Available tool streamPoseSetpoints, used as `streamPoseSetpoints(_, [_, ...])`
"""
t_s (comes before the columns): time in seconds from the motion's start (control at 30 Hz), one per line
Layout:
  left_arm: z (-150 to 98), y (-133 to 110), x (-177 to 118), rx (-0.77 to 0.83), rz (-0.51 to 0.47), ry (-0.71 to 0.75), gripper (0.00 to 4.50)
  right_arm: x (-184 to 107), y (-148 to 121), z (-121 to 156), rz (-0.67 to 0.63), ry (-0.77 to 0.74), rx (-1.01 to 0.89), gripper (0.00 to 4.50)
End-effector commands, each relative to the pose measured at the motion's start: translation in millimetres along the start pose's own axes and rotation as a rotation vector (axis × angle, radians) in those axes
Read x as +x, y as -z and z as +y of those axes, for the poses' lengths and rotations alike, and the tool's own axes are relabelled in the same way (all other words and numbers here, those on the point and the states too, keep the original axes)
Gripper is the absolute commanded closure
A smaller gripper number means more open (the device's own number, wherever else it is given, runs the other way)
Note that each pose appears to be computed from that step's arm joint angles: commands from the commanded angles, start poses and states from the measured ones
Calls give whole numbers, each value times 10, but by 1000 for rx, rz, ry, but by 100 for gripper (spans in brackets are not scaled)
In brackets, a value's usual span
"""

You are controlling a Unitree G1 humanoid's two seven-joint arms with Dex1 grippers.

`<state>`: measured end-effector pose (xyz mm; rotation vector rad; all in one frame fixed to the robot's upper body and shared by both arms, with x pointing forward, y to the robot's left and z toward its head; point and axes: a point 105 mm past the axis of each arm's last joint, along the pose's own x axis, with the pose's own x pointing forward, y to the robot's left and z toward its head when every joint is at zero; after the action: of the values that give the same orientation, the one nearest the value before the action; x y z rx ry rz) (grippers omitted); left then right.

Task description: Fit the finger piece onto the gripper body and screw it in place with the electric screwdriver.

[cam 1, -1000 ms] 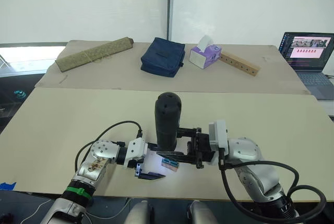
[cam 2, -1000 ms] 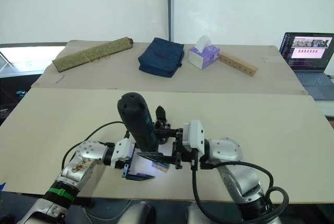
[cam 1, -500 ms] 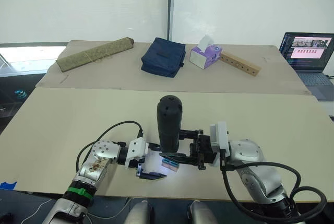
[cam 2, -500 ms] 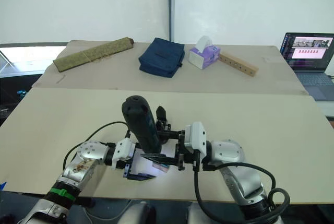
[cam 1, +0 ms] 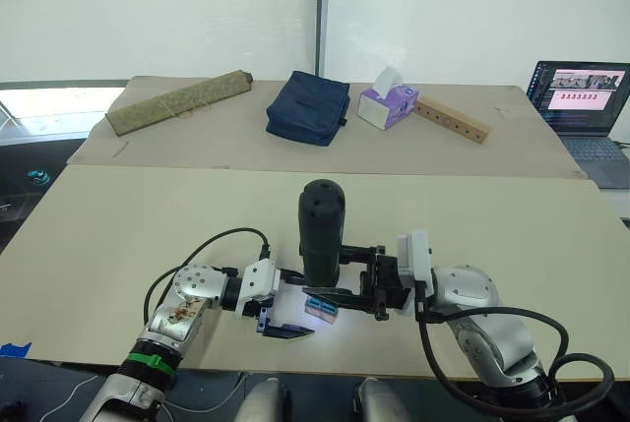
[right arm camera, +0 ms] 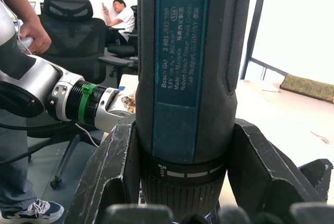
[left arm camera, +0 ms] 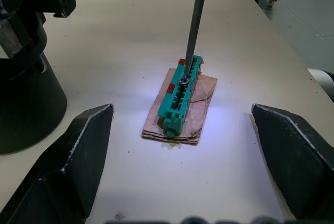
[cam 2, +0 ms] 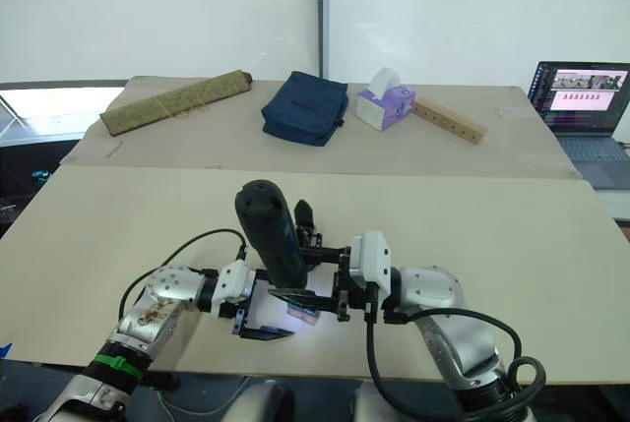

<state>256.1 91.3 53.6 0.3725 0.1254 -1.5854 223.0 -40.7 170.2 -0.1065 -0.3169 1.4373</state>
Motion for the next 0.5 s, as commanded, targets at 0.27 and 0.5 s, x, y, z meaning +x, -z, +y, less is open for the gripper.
streamPoseSetpoints(0.27, [-120,94,96,-44,19,47,5,12,-139,2,-45,0,-67,260])
streamPoseSetpoints(0.5, [-114,97,92,-45,22,44,5,23,-106,1,-38,-2,-60,260])
